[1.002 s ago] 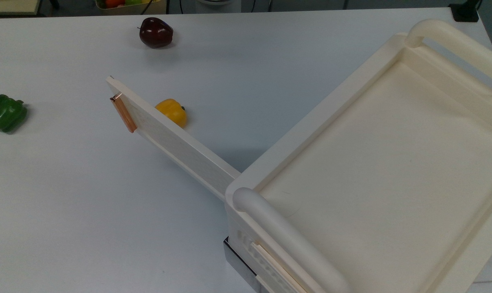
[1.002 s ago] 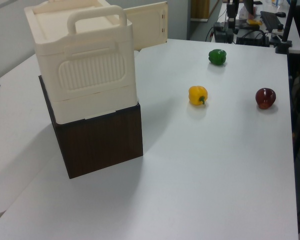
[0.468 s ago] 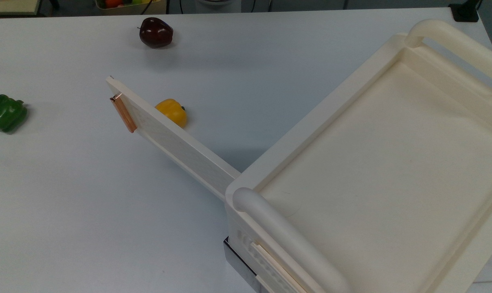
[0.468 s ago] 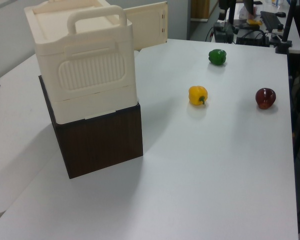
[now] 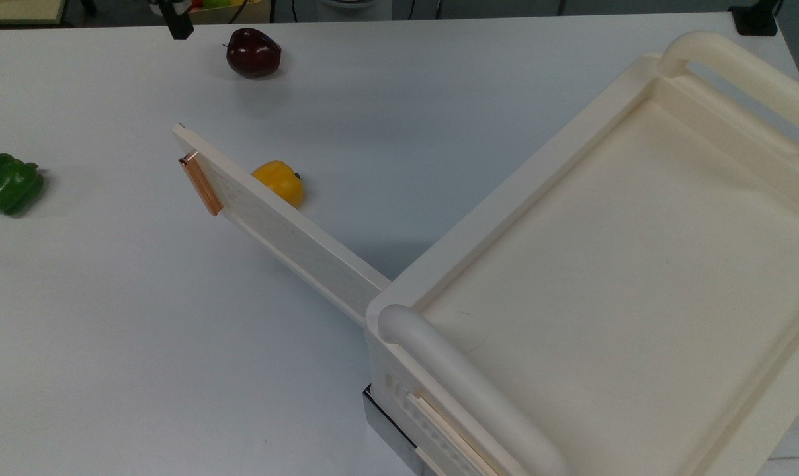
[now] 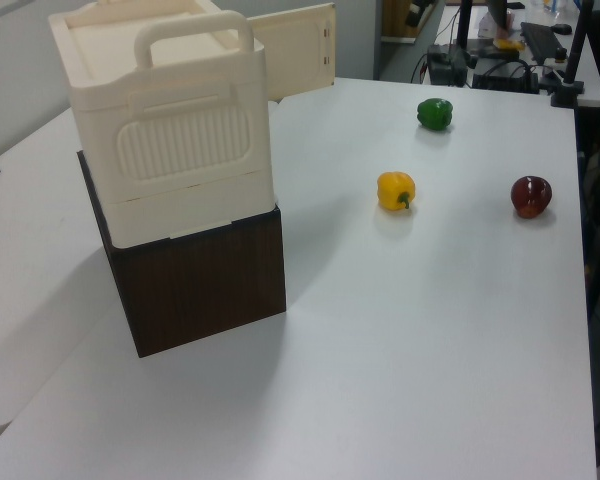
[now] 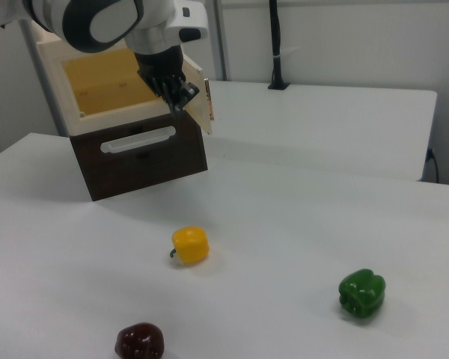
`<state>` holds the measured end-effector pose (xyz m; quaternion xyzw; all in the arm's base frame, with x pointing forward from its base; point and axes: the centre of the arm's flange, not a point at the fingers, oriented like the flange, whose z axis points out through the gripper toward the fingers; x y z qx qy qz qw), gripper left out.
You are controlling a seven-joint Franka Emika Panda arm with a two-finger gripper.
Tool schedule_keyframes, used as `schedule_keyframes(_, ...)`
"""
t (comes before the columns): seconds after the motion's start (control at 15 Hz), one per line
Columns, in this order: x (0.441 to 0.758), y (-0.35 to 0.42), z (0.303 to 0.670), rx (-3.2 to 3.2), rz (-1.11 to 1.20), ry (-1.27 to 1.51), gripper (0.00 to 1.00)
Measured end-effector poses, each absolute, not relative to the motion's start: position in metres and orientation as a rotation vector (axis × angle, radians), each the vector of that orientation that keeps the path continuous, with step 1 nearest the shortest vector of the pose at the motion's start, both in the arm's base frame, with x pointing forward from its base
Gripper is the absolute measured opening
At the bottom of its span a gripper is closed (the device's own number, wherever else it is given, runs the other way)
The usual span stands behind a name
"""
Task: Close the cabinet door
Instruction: 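Move the gripper down beside the open door's outer edge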
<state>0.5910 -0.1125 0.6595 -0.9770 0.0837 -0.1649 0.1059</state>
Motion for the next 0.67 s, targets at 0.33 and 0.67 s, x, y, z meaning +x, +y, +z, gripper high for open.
schedule_keyframes(0.33,0.616,-0.114,0.666,-2.745,-0.737,0.387,0.01)
schedule_keyframes(0.67,0.642,-0.12,0.665,-2.576,-0.98,0.628,0.01)
